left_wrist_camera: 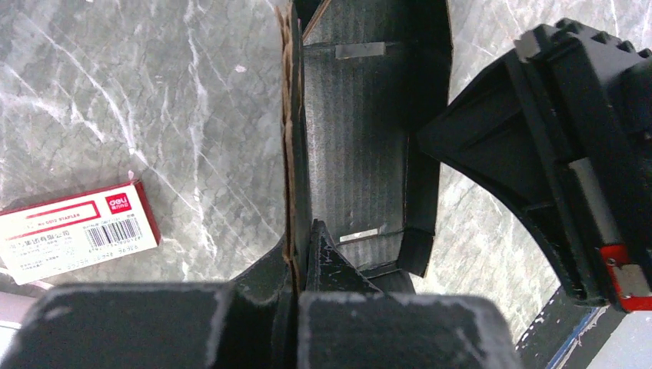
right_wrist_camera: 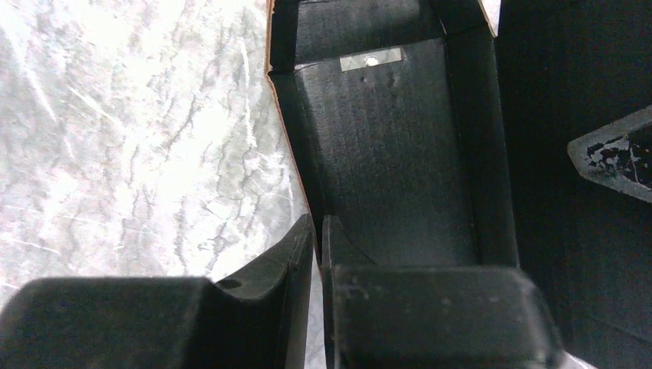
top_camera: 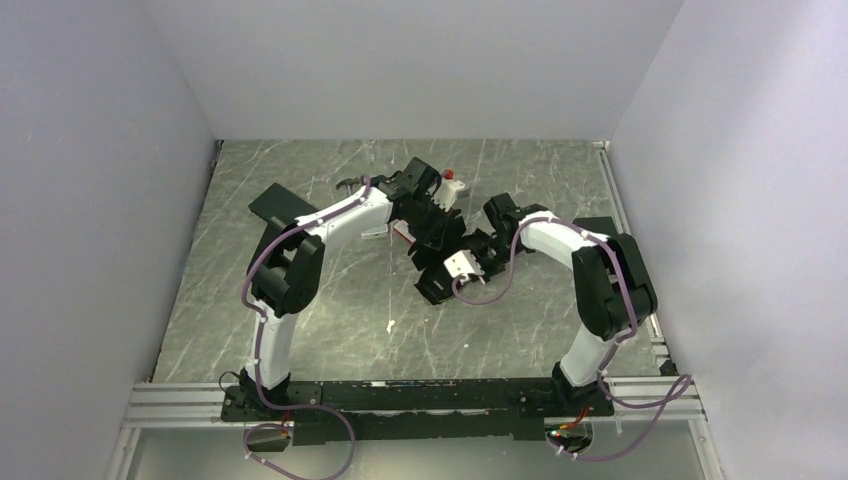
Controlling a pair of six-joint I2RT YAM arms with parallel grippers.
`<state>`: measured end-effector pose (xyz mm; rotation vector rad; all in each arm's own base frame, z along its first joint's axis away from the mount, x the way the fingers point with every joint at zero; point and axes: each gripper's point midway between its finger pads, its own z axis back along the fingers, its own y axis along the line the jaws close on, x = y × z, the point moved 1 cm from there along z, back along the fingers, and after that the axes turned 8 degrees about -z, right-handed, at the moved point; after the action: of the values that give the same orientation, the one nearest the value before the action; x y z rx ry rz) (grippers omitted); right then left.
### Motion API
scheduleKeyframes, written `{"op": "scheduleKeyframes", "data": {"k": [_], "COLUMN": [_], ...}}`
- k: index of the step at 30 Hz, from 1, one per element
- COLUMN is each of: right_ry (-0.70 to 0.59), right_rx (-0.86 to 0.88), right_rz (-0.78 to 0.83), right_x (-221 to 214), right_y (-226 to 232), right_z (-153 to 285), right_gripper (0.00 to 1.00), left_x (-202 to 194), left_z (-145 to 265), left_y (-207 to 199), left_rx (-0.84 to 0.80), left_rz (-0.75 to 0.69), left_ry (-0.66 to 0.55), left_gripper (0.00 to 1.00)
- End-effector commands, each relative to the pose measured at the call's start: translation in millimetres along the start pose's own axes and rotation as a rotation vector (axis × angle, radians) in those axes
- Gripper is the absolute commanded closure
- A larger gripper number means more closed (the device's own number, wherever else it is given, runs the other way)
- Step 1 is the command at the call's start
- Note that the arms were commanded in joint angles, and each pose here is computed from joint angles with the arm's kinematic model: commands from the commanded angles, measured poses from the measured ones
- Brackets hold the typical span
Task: Fold the paper box
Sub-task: Fold the paper box at the center of the board.
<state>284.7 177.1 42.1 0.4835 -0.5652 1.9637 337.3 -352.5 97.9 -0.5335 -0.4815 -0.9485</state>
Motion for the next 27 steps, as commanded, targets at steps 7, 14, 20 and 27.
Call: {"op": "scheduleKeyframes", "data": {"k": [7, 14, 20, 27], "right_ry": [0.020, 0.031, -0.022, -0.087], "right_rx": [0.162, 0.077, 0.062, 0.096], "right_rz": [-0.167, -0.255, -0.266, -0.310], "right_x": [14, 8, 18, 27], "right_y": [1, -13, -13, -11], "right_z": [-13, -21, -19, -10], "right_gripper": [0.96, 0.86, 0.81, 0.89], "left_x": [28, 19, 13, 10], "left_z": [12, 5, 3, 2], "left_y": [-41, -38, -37, -34], "left_rx": [-0.197, -0.208, -0.213, -0.207], "left_rz": [-0.099, -0.071, -0.057, -0.048], "left_ry": [-0.102, -0.077, -0.067, -0.057], "left_gripper": [1.00, 1.00, 1.00, 1.00]}}
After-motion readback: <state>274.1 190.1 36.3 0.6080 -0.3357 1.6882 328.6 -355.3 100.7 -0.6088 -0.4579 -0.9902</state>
